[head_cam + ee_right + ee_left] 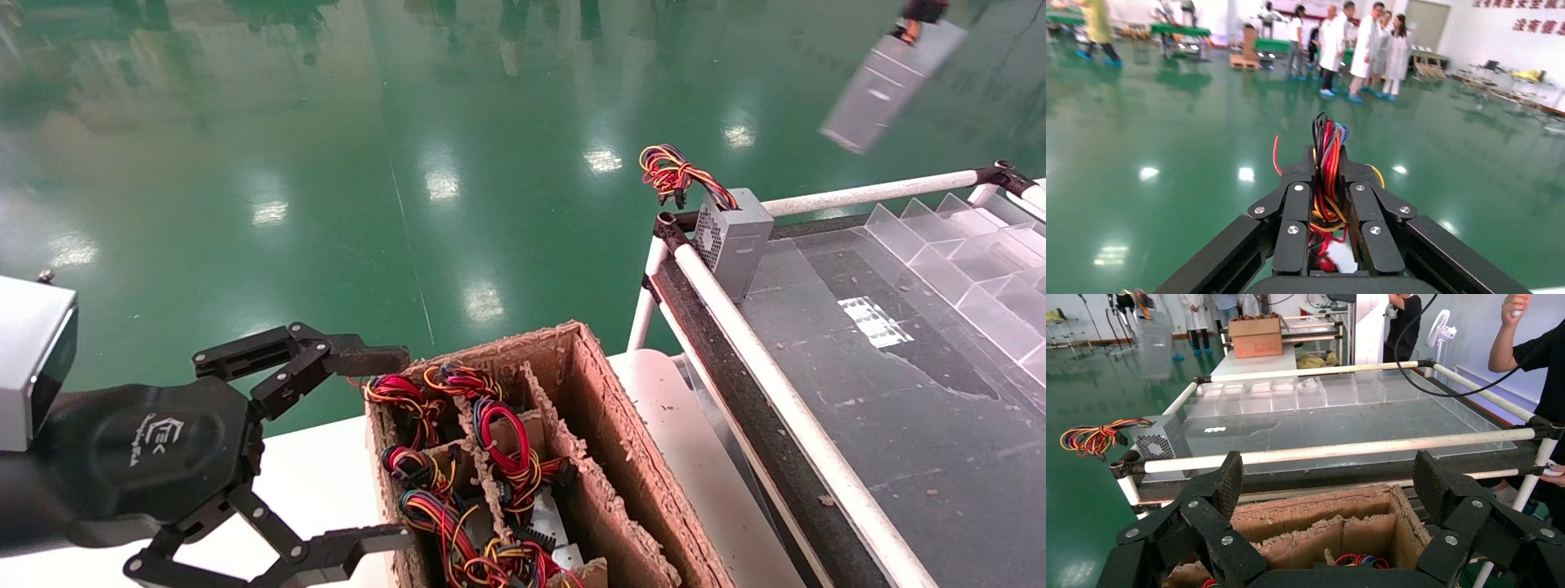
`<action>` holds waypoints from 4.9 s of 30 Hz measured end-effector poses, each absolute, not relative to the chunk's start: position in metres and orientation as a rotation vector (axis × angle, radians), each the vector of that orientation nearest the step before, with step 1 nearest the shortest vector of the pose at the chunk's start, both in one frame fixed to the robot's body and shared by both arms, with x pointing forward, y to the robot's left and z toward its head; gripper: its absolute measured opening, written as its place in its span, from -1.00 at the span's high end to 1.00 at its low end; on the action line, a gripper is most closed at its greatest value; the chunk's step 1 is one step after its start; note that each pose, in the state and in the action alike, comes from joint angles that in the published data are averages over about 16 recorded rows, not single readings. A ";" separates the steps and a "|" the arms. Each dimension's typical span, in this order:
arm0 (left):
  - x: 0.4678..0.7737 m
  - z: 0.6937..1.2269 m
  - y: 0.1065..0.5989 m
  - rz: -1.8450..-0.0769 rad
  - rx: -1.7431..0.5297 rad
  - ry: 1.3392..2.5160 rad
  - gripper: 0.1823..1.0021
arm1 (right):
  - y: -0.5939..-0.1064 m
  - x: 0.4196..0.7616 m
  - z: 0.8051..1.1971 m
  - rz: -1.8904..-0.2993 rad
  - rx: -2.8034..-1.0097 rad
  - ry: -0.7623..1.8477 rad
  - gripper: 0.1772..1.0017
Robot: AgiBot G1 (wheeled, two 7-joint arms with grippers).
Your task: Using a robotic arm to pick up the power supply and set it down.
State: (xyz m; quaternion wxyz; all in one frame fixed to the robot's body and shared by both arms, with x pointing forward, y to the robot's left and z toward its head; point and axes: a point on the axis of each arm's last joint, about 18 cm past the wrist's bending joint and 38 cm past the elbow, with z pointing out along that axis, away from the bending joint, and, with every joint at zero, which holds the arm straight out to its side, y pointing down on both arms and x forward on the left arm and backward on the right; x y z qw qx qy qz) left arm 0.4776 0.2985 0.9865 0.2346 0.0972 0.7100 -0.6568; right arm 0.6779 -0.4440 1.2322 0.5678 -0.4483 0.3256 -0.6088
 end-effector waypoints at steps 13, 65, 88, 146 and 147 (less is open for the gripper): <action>0.478 0.986 0.299 -1.802 0.267 1.949 -1.00 | -0.465 0.690 1.183 -1.410 -1.138 0.867 0.83; 0.478 0.986 0.299 -1.802 0.267 1.949 -1.00 | -0.405 0.721 1.142 -1.320 -1.369 0.821 0.84; 0.478 0.986 0.299 -1.802 0.267 1.949 -1.00 | -0.373 0.737 1.140 -1.312 -1.362 0.814 0.84; 0.478 0.986 0.299 -1.803 0.266 1.948 -1.00 | -0.394 0.696 1.144 -1.143 -1.203 0.617 -0.58; 0.478 0.986 0.299 -1.803 0.266 1.948 -1.00 | -0.393 0.694 1.142 -1.135 -1.206 0.602 -0.61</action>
